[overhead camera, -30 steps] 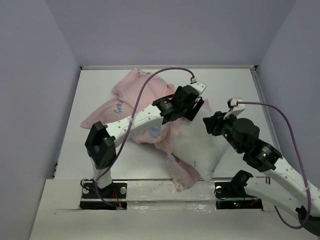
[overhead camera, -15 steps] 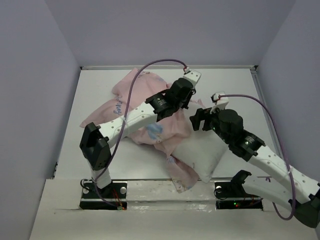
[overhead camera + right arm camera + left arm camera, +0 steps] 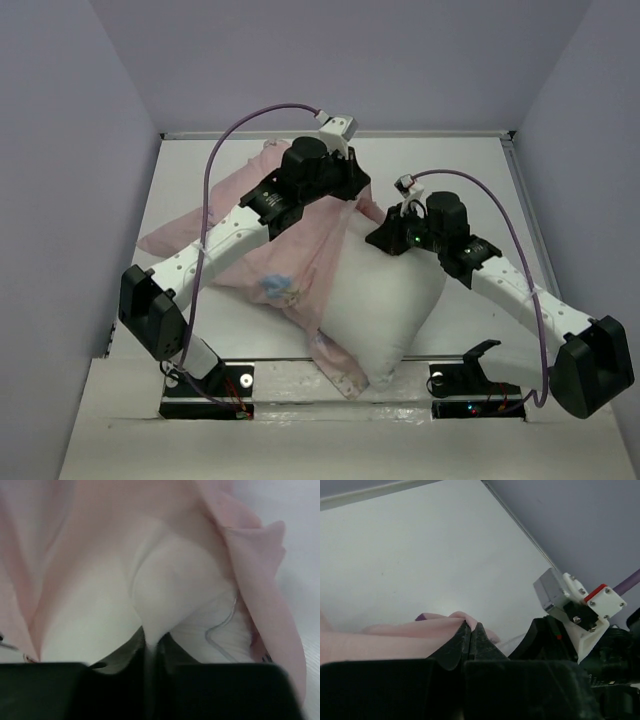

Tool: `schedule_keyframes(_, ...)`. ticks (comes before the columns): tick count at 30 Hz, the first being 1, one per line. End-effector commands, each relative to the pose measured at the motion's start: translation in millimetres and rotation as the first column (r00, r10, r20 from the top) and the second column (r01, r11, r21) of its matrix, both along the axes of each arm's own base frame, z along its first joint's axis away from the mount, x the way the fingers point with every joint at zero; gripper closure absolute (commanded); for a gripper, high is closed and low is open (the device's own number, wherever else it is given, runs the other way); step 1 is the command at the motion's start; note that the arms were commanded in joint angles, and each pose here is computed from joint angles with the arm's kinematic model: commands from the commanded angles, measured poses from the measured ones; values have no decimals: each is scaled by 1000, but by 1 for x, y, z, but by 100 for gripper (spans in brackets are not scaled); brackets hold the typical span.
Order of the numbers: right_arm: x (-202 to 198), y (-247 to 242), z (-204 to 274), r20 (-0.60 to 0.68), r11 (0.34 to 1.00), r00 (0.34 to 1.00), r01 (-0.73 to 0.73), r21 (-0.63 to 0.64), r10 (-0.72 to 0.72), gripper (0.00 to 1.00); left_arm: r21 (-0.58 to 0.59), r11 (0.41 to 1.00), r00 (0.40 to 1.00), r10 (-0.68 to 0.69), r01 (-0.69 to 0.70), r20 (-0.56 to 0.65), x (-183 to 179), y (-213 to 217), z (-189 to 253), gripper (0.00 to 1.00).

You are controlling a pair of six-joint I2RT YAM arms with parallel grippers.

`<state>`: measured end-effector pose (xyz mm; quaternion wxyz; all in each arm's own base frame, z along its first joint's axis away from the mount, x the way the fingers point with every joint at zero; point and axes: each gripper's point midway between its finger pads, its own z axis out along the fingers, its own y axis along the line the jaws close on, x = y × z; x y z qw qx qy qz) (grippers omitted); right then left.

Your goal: Put the pillow into the pillowcase

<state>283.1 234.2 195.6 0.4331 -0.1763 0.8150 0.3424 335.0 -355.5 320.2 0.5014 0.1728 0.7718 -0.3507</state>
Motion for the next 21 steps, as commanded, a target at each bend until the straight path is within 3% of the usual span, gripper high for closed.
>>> schedule_keyframes(1,-45,43,55,74,914,947,-321,249,312,100,-246,952,981,-157,181,114,-22,-28,72,100)
schedule_keyframes(6,-47,42,123,311,863,917,-357,358,251,100,-310,915,966,-239,258,98,-46,-46,81,100)
schedule_keyframes(10,-13,32,167,432,833,902,-242,498,4,100,-355,894,962,-263,272,75,-69,-44,79,100)
schedule_keyframes(13,18,21,175,432,803,885,-126,582,-174,100,-408,855,946,-313,322,90,-91,-37,95,100)
schedule_keyframes(17,79,7,143,276,760,876,142,634,-394,100,-425,817,912,-407,390,56,-117,-47,91,100)
schedule_keyframes(20,125,-7,98,67,654,825,392,647,-561,100,-423,793,881,-472,438,29,-138,-70,81,100)
schedule_keyframes(21,138,-20,84,10,608,772,492,623,-635,100,-424,791,878,-477,440,21,-141,-74,76,100)
